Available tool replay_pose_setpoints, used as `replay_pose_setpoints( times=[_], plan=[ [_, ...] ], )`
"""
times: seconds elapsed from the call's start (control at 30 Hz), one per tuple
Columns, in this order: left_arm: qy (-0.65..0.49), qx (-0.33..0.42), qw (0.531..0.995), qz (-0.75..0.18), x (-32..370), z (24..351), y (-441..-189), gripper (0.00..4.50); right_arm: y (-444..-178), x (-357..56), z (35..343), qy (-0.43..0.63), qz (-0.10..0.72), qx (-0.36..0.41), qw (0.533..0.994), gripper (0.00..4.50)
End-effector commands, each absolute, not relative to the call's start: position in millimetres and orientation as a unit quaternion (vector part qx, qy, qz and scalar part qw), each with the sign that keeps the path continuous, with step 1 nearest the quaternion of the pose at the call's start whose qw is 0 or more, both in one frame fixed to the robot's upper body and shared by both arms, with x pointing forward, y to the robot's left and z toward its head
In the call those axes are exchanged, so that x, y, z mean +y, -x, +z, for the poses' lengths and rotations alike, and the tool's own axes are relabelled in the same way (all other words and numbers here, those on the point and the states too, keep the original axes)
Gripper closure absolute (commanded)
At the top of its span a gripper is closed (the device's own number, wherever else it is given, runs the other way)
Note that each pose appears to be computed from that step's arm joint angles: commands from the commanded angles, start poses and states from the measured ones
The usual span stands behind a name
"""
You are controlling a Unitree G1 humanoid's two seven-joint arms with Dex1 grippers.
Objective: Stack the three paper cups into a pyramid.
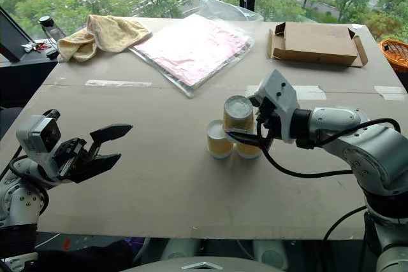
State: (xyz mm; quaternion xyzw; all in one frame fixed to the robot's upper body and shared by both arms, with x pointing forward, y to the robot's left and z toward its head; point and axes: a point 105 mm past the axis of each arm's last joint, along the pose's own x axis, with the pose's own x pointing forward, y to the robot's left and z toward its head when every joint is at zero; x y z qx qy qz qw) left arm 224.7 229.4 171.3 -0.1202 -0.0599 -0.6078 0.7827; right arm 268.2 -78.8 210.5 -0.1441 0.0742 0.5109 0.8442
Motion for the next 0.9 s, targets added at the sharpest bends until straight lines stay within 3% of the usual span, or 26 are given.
replay_pose_setpoints(
  times=[0.03,0.63,0.77,0.9],
  plan=[
    [0.111,-0.061,0.779,-0.614,232,176,-222,0.00,-264,-76,227,0.153,0.518,0.026,0.841,0.10],
    [0.127,-0.082,0.772,-0.617,232,181,-230,0.00,-246,-100,257,0.142,0.518,-0.051,0.842,0.10],
    [0.129,-0.040,0.787,-0.602,223,168,-234,0.00,-242,-130,258,0.139,0.482,-0.063,0.863,0.10],
    [0.102,-0.006,0.817,-0.568,220,151,-238,0.00,-231,-170,239,0.150,0.438,-0.028,0.886,0.10]
  ],
)
